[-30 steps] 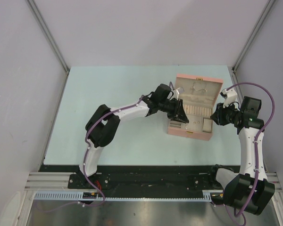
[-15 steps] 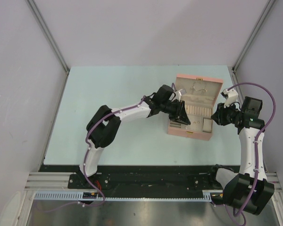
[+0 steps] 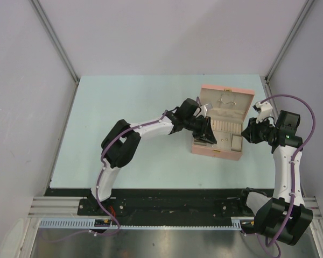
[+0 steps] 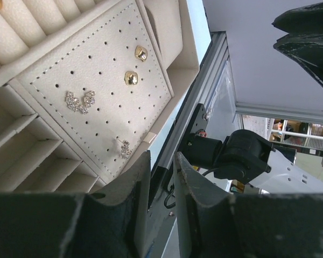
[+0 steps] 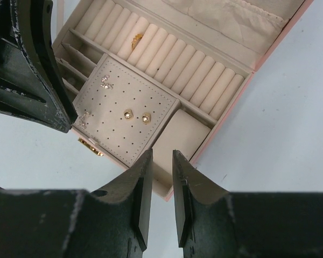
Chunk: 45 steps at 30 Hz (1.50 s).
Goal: Organize the mixed jewelry
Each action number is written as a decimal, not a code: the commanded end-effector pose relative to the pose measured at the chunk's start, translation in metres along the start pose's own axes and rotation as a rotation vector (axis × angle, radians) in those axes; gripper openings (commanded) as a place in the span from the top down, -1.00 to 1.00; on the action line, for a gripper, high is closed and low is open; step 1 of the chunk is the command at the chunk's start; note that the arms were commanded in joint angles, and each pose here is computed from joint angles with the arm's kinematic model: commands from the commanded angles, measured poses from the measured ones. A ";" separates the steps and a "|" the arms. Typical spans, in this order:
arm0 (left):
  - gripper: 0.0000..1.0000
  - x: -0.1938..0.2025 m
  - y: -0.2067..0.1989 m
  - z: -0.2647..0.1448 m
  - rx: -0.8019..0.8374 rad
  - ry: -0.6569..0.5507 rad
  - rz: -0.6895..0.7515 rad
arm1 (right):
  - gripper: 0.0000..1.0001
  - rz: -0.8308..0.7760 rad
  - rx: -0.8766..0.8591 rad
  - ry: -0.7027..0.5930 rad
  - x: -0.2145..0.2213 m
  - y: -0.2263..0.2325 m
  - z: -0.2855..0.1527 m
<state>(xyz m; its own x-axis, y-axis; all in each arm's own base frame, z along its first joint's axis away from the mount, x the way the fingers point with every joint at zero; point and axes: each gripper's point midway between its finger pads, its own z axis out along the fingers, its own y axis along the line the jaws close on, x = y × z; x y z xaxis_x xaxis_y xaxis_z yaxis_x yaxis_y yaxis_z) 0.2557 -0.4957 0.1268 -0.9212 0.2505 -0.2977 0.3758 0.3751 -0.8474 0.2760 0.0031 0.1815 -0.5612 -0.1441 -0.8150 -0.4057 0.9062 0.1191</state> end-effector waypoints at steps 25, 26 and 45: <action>0.43 -0.010 -0.005 0.008 0.000 -0.016 0.035 | 0.48 -0.010 -0.008 -0.030 -0.005 0.001 -0.005; 0.43 -0.011 -0.005 0.008 0.000 -0.018 0.036 | 0.48 -0.009 -0.009 -0.028 -0.004 0.001 -0.005; 0.43 -0.009 0.000 0.013 -0.007 -0.011 0.028 | 0.48 -0.003 -0.007 -0.036 -0.004 0.000 -0.008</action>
<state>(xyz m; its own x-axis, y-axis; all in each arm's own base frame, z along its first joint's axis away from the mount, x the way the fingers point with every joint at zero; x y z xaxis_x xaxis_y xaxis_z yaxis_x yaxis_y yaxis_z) 0.2606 -0.5005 0.1132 -0.9272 0.2459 -0.2824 0.3631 0.4059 -0.8387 0.2751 -0.0024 0.1826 -0.5602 -0.1249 -0.8189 -0.3919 0.9109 0.1292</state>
